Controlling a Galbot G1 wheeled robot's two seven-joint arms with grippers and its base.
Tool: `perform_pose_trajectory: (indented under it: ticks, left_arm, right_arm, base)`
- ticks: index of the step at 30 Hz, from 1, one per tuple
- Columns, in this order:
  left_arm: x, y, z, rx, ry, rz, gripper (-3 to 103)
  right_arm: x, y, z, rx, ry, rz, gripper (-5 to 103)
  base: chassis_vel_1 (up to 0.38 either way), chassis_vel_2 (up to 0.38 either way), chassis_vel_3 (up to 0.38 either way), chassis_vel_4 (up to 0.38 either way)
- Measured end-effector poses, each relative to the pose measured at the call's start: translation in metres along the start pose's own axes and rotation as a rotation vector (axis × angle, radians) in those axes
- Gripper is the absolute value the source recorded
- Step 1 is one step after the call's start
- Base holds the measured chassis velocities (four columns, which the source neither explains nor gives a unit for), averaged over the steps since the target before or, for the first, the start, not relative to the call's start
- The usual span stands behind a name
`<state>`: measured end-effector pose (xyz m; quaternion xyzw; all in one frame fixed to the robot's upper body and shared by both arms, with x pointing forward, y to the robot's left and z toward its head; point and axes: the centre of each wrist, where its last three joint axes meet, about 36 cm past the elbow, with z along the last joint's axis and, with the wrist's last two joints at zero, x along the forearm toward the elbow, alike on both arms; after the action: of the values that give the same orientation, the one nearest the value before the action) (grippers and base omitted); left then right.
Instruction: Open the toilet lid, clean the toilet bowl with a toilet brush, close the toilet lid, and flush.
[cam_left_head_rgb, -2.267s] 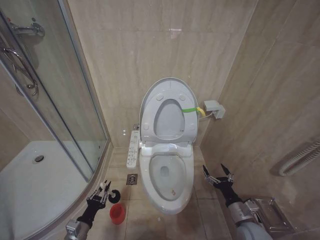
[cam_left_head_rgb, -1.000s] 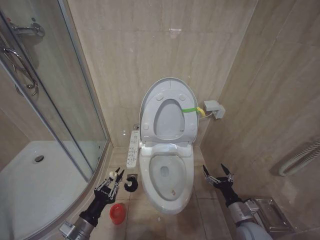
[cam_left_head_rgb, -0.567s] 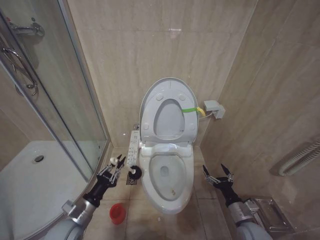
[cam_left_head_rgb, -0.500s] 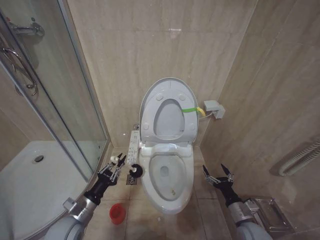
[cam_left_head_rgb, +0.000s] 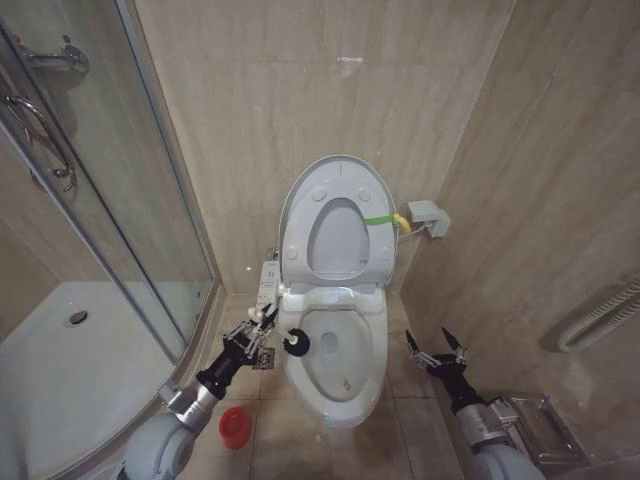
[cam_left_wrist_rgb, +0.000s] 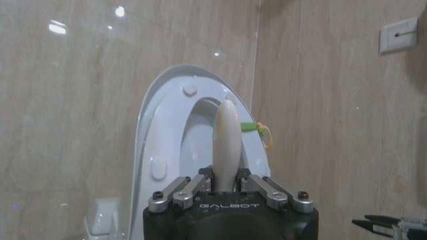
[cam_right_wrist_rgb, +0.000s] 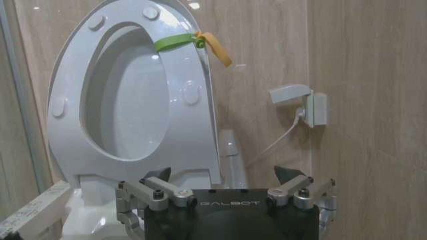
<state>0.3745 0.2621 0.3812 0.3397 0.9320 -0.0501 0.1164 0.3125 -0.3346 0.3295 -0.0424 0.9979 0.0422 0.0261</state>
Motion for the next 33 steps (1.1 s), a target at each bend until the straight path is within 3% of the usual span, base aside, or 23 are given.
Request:
perform_pose_trajectory:
  ticks: [6, 14, 25, 33]
  left_arm:
    - [-0.017, 0.004, 0.022, 0.026, 0.013, 0.009, 19]
    - [-0.044, -0.005, 0.051, 0.081, 0.005, 0.044, 19]
    - [-0.088, 0.006, 0.083, 0.048, 0.036, 0.087, 19]
    - [-0.115, -0.004, 0.100, 0.057, 0.038, 0.120, 19]
  right_arm:
    - [0.000, 0.000, 0.000, 0.000, 0.000, 0.000, 100]
    - [0.000, 0.000, 0.000, 0.000, 0.000, 0.000, 100]
    - [0.000, 0.000, 0.000, 0.000, 0.000, 0.000, 100]
    - [0.000, 0.000, 0.000, 0.000, 0.000, 0.000, 100]
  base:
    - [0.000, 0.000, 0.000, 0.000]
    - [0.000, 0.000, 0.000, 0.000]
    - [0.000, 0.000, 0.000, 0.000]
    - [0.000, 0.000, 0.000, 0.000]
